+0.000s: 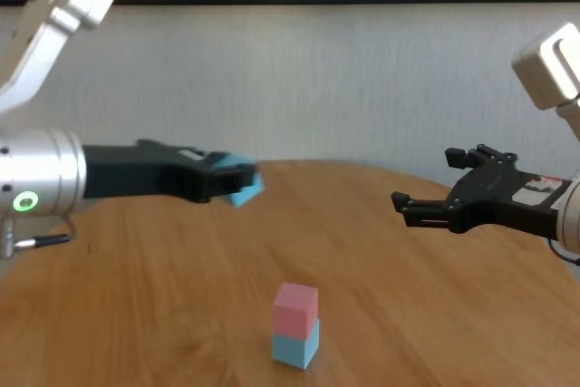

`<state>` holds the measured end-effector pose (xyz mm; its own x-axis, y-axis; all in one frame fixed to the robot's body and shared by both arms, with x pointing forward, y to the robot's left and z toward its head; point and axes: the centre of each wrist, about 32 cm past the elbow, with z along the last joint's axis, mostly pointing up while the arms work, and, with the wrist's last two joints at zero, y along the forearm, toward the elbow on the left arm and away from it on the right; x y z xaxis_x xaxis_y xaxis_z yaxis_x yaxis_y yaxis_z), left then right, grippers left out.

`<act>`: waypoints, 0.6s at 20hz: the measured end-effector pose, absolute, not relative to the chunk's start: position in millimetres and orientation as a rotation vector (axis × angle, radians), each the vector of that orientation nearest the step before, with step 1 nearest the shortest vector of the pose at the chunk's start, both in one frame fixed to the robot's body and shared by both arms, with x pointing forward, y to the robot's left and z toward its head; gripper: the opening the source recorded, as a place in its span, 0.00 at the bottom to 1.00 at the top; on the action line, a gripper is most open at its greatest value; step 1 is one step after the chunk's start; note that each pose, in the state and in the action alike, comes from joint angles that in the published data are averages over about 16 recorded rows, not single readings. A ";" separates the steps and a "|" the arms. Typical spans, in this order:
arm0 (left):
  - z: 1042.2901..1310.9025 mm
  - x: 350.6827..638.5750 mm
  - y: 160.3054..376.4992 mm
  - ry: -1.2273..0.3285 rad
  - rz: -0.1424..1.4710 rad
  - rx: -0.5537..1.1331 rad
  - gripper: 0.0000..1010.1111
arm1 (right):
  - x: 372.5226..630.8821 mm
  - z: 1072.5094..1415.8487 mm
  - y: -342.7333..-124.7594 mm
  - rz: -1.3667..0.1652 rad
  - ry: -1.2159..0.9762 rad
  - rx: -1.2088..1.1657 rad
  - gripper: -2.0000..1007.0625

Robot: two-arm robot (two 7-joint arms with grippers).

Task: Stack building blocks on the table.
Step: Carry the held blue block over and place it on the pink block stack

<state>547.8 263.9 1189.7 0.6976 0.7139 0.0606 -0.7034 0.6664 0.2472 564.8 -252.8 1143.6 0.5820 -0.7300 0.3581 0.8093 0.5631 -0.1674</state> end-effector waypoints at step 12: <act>1199.1 542.2 247.2 0.058 0.559 0.300 0.39 | 564.8 1143.6 -252.7 -0.918 -0.261 -0.331 0.99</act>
